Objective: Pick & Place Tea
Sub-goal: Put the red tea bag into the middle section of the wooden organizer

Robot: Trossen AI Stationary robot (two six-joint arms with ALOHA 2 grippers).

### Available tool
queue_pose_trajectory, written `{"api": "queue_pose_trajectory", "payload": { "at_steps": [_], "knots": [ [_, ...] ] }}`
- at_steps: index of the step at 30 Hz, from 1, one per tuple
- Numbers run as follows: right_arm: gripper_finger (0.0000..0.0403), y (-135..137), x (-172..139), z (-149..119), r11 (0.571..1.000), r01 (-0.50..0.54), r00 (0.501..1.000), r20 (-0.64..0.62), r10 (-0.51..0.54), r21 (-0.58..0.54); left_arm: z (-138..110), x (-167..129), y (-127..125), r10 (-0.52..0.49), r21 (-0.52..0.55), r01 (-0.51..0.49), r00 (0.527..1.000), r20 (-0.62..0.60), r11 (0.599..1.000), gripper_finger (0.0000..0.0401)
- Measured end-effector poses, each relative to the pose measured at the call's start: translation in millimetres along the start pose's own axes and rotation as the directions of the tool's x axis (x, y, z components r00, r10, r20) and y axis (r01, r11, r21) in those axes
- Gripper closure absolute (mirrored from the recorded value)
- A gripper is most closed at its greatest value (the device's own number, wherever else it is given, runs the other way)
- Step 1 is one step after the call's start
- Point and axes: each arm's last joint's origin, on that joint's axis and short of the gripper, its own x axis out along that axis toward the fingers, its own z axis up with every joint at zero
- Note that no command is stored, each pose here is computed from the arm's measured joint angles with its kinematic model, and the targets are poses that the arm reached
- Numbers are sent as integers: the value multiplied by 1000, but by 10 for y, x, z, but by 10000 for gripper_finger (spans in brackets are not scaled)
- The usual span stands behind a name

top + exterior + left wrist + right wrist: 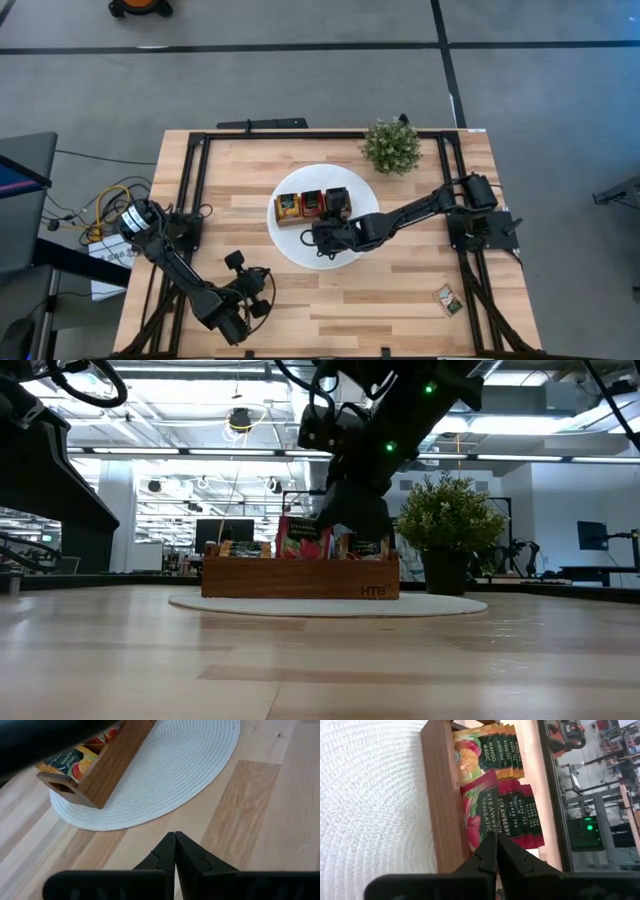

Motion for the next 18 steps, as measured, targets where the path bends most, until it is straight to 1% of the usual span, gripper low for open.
{"api": "queue_pose_trajectory", "payload": {
  "at_steps": [2,4,7,10,13,16,18],
  "knots": [
    [392,-13,15,-2,1000,-11,1000,2,11,29,0,0,0,0,-1,0,1000,0,1000,401],
    [376,-35,42,-10,996,-34,999,2,34,77,0,0,0,0,-1,0,1000,0,1000,401],
    [339,-78,83,-23,990,-36,999,-4,37,138,0,0,-1,0,-1,0,1000,0,1000,401],
    [301,-123,119,-7,984,-41,999,17,38,172,0,0,-1,-1,-1,1,1000,0,1000,401],
    [272,-160,142,15,980,-35,999,39,28,194,0,0,-1,-1,-1,1,1000,0,1000,401],
    [260,-175,139,50,981,-31,997,69,18,189,0,0,-1,-1,-2,1,1000,0,1000,401],
    [267,-180,133,76,980,-42,995,96,24,193,0,0,-2,-1,-3,1,1000,0,1000,401]
  ]
}}
